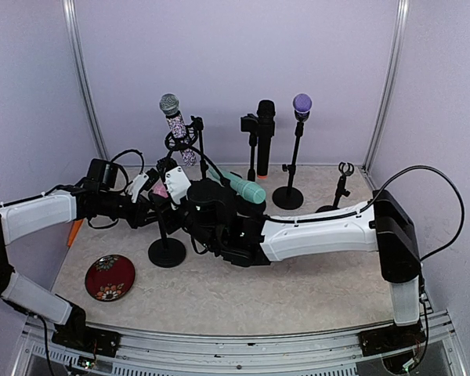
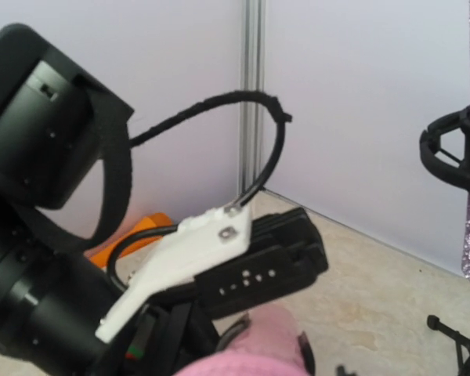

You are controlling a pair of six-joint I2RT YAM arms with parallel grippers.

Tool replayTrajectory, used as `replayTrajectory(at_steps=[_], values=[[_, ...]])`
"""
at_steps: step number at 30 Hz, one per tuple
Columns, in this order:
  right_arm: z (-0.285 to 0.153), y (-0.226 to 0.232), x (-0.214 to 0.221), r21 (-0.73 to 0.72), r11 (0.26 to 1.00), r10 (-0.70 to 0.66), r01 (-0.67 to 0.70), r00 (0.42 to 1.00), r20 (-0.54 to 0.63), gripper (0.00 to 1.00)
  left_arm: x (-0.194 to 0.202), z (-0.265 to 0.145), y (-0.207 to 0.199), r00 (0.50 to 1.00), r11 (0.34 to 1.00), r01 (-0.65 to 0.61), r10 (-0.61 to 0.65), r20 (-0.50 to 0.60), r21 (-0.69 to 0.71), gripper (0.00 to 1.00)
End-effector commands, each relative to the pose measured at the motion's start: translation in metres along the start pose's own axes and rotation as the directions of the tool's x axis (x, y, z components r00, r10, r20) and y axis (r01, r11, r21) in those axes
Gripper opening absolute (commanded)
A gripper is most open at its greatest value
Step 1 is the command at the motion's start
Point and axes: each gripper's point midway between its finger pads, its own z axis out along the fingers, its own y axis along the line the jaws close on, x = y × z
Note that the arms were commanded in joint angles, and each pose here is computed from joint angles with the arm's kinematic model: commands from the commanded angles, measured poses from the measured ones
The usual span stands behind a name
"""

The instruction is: Remove the microphone from the stand

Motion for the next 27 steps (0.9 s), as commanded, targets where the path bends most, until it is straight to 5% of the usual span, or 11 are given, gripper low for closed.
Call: replayTrajectory(at_steps=[1, 27], values=[[-0.018, 0.01, -0.032, -0.033, 0.997, 0.073, -0.069, 0.992, 0.104, 0.0, -0.008, -0.013, 0.027, 0.998, 0.996, 0.013, -0.008, 0.06, -0.089, 0.02], [-0.115, 0.019, -0.097, 0.075, 0.989, -0.143, 0.128, 0.957, 0.252, 0.0, -0.005, -0.007, 0.041, 0.997, 0.981, -0.045, 0.055, 0.046, -0.189, 0.0]])
